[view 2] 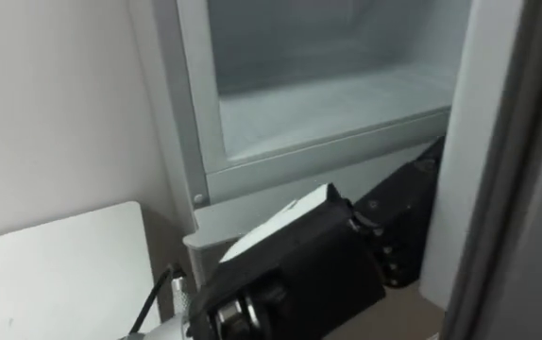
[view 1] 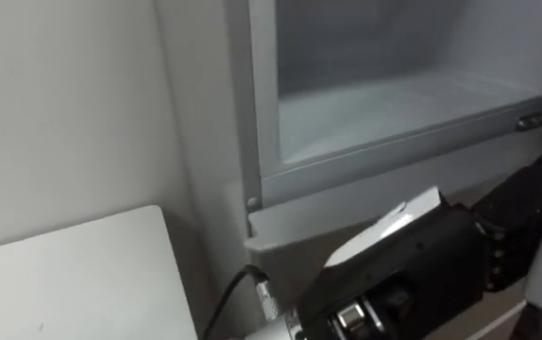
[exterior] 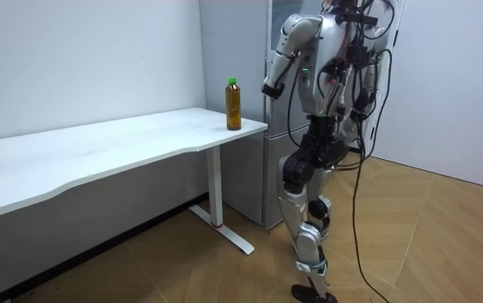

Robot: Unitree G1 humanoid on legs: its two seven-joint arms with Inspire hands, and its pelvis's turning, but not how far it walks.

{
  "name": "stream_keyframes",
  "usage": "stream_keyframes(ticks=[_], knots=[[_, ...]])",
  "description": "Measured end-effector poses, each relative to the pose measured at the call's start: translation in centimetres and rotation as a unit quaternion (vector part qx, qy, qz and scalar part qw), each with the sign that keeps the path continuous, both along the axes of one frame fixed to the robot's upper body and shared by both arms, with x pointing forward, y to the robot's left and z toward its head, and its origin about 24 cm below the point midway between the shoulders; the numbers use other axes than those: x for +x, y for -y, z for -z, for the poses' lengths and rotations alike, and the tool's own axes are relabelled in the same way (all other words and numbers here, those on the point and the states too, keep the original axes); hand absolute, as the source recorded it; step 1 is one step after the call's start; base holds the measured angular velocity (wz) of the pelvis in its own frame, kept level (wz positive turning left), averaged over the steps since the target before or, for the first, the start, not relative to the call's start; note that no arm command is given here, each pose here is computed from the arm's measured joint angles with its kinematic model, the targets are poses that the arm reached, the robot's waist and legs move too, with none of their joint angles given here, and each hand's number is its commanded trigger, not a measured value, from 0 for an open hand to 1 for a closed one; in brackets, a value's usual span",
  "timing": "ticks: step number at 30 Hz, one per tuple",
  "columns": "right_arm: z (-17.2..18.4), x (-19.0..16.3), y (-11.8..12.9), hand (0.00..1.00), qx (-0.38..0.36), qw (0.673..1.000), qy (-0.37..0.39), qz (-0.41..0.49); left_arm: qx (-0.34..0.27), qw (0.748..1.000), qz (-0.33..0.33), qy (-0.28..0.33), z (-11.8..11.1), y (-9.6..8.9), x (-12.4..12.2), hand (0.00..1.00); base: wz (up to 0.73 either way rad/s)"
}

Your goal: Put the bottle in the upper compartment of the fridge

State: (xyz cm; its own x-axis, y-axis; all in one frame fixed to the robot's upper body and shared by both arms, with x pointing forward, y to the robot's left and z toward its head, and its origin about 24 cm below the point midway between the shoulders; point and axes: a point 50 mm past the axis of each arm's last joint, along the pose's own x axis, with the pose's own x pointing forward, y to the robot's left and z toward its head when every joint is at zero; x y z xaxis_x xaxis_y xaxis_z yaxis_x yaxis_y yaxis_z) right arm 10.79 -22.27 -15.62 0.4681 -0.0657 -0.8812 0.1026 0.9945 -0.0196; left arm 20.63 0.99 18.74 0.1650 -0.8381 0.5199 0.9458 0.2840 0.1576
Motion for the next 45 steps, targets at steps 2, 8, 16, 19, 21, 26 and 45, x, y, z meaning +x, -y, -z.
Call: stream_keyframes(ticks=[2,8,16,19,21,26,45], knots=[[0.0,0.0,0.1,0.0,-0.001,1.0,-0.001,0.001,-0.002,1.0,0.002,-0.004,0.2,0.2,0.1,0.0,-0.41],[-0.1,0.3,0.1,0.0,-0.004,1.0,0.002,0.008,-0.016,1.0,0.009,-0.02,0.7,1.2,0.3,0.0,-0.37],[-0.2,0.6,0.0,0.0,-0.006,1.0,0.009,0.008,-0.029,0.999,0.011,-0.041,1.3,2.3,0.7,0.0,-0.2],[-0.2,0.6,0.0,0.0,-0.005,1.0,0.009,0.009,-0.036,0.998,0.016,-0.057,1.5,2.6,1.2,0.0,-0.04],[-0.2,0.6,0.0,0.0,-0.001,1.0,0.01,0.021,-0.045,0.996,0.025,-0.074,1.6,2.8,1.2,0.0,-0.16],[-0.2,0.4,0.2,0.0,-0.001,1.0,0.008,0.024,-0.051,0.995,0.027,-0.084,1.7,2.8,1.4,0.0,-0.16],[-0.3,0.4,0.7,0.0,-0.018,1.0,0.008,0.013,0.042,0.996,0.022,-0.074,3.3,3.1,1.2,0.0,0.11]])
